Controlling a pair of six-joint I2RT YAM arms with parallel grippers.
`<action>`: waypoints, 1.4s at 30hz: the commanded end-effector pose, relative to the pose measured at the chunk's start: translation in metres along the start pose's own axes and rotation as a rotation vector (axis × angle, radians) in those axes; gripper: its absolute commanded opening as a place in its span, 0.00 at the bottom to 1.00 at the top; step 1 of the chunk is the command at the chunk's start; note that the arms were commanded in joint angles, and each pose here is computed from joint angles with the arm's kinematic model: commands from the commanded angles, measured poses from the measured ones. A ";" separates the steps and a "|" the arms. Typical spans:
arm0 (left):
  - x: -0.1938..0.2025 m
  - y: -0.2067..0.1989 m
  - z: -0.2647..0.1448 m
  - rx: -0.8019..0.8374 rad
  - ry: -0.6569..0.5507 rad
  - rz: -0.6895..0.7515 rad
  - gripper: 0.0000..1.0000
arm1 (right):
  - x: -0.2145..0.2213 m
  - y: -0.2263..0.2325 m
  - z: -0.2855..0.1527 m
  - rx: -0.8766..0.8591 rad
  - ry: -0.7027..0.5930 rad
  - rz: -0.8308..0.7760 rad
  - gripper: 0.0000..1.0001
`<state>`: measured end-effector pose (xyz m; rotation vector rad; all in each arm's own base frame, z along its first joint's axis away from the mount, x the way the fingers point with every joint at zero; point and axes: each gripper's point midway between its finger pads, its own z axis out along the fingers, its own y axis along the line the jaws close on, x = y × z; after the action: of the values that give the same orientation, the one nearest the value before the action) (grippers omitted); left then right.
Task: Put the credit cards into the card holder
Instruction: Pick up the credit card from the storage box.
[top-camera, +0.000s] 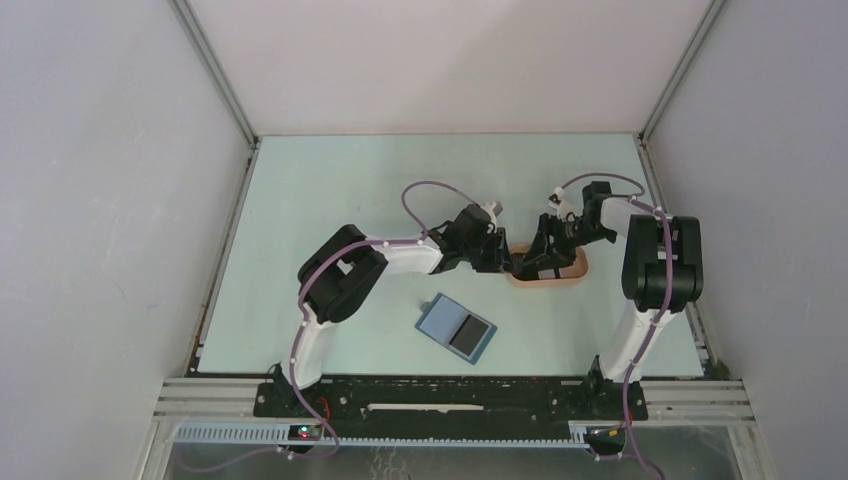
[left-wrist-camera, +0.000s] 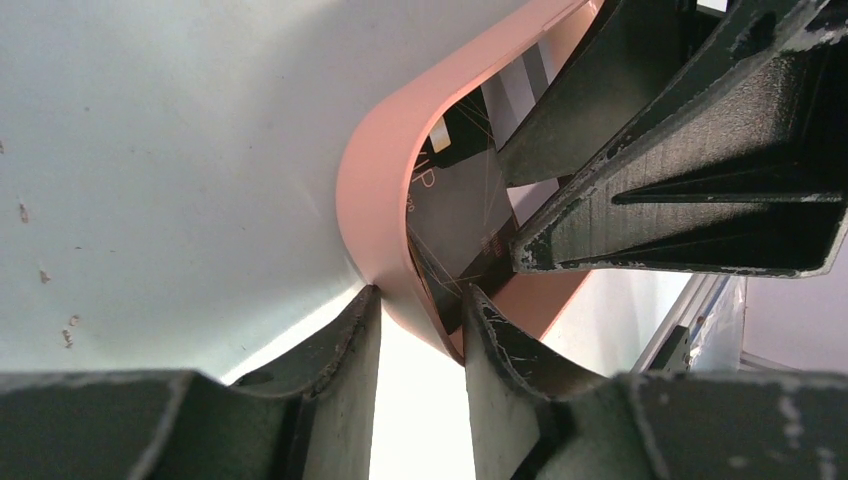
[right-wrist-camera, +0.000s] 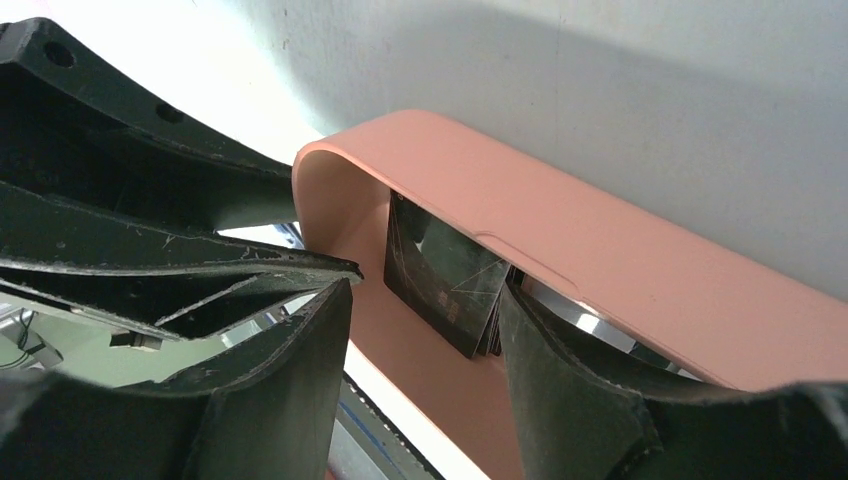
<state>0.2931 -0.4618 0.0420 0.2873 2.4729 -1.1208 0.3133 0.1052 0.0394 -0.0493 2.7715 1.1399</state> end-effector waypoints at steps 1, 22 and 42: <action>-0.019 -0.037 0.001 0.113 -0.038 0.031 0.38 | -0.003 0.024 0.003 -0.138 0.009 -0.003 0.63; -0.021 -0.039 0.001 0.123 -0.046 0.026 0.38 | -0.008 0.044 -0.010 -0.268 -0.027 -0.006 0.56; -0.024 -0.044 0.002 0.141 -0.050 0.024 0.41 | -0.015 0.006 -0.008 0.029 -0.069 -0.039 0.50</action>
<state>0.2915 -0.4700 0.0474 0.2936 2.4481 -1.1784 0.3197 0.1134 0.0467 -0.0456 2.7288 1.1794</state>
